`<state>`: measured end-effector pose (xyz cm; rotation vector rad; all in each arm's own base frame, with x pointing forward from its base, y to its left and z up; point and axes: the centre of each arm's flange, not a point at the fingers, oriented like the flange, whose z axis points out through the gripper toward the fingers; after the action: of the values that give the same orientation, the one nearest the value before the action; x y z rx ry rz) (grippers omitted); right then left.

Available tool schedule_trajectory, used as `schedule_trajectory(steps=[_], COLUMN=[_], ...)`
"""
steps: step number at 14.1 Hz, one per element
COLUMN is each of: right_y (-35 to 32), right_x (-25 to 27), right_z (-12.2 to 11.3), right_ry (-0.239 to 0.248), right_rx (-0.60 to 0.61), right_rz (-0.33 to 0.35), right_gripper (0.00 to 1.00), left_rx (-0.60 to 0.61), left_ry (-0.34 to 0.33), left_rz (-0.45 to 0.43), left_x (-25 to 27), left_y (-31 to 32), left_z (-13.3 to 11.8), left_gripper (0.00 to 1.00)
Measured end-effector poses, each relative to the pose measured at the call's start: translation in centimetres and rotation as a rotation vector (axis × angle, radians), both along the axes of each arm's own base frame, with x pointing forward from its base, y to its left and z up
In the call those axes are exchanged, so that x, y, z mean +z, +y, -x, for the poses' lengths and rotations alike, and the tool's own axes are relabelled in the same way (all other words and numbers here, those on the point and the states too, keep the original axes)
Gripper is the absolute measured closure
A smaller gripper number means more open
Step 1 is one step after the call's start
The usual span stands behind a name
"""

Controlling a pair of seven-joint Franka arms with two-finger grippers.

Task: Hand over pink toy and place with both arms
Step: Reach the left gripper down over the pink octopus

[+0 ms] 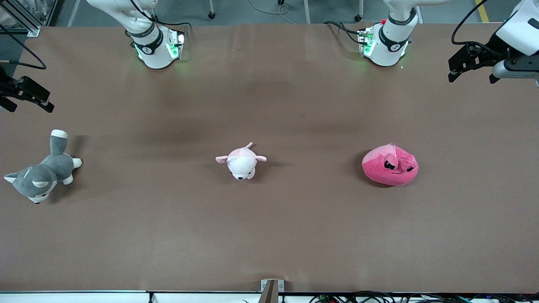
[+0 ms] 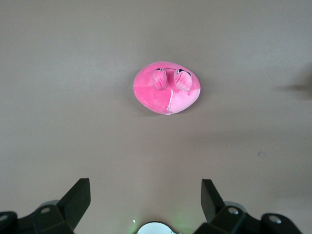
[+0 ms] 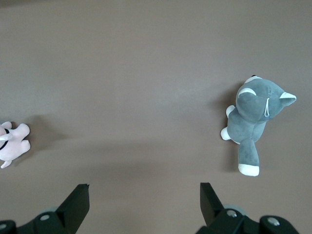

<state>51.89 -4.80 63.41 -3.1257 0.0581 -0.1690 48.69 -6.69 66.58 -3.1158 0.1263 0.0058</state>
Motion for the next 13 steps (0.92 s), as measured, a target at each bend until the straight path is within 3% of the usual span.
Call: schedule_trajectory(steps=[5, 9, 13], right_y=[0.0, 0.0, 0.0], right_x=[0.0, 0.0, 0.0], right_z=[0.0, 0.0, 0.0], right_ry=[0.000, 0.000, 0.000], right_rx=[0.000, 0.000, 0.000], right_rz=[0.000, 0.000, 0.000], right_gripper=[0.00, 0.00, 0.00], left_rx=[0.002, 0.009, 0.042], left_ry=[0.010, 0.052, 0.039], left_rz=[0.001, 0.007, 0.018], left_x=[-0.6, -4.0, -10.2], left_y=[0.1, 0.5, 2.2], left_z=[-0.7, -3.6, -7.1], left_gripper=[0.00, 0.00, 0.00])
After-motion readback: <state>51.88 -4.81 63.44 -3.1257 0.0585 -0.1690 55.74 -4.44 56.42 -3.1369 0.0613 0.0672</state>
